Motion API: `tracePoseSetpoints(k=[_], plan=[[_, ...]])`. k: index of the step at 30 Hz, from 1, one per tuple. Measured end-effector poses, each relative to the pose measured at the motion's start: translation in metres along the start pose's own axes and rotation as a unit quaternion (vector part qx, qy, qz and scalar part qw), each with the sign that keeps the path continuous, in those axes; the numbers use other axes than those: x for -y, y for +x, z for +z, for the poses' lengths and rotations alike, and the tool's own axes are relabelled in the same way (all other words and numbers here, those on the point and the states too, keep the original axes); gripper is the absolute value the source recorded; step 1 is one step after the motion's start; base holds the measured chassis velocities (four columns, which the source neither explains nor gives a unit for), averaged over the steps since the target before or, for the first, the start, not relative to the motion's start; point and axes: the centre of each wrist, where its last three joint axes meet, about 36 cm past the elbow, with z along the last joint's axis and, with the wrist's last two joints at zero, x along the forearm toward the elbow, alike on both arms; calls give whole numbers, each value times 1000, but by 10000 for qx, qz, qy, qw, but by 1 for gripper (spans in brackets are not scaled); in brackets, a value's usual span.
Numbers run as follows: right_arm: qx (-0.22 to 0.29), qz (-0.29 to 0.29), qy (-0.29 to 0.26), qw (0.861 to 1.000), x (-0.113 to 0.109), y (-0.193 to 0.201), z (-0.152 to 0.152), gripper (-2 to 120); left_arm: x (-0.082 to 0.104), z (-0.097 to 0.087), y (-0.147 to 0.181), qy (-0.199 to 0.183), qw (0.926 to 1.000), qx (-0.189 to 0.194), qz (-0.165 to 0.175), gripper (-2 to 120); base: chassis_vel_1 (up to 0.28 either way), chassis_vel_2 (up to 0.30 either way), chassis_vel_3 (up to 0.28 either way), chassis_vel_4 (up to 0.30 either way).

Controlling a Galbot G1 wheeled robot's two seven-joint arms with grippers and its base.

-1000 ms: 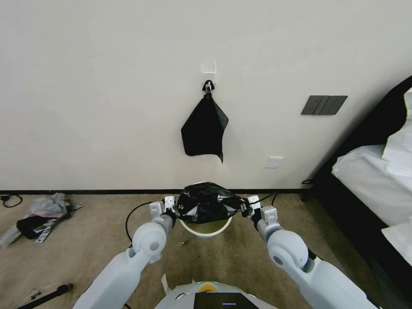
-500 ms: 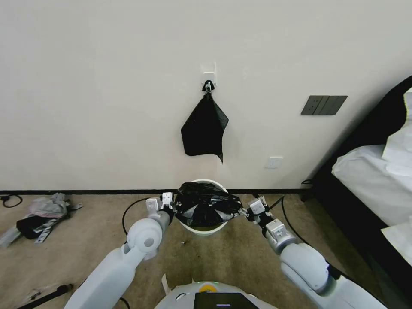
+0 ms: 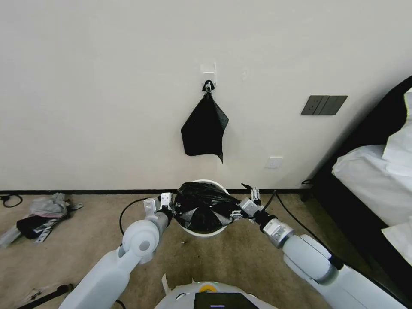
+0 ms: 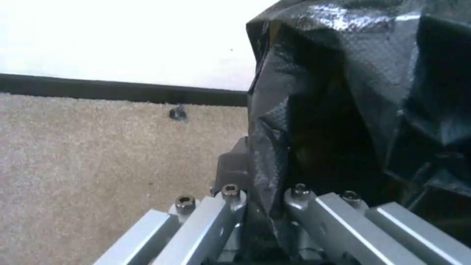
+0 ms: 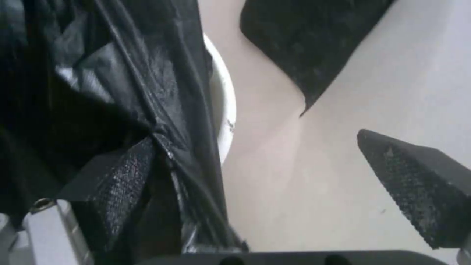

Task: Place a trash bag onto the trash bin.

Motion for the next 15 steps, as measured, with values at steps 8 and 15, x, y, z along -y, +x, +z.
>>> tracePoseSetpoints(k=[8,15], plan=[[70,-261,1341,9906,1,-10,0,100,6,0,5,-89,10000,12,13,1,0,0,0,0],[291,-338,2059,9776,3,-16,5,100,7,0,5,-117,9999,-22,7,1,0,0,0,0]])
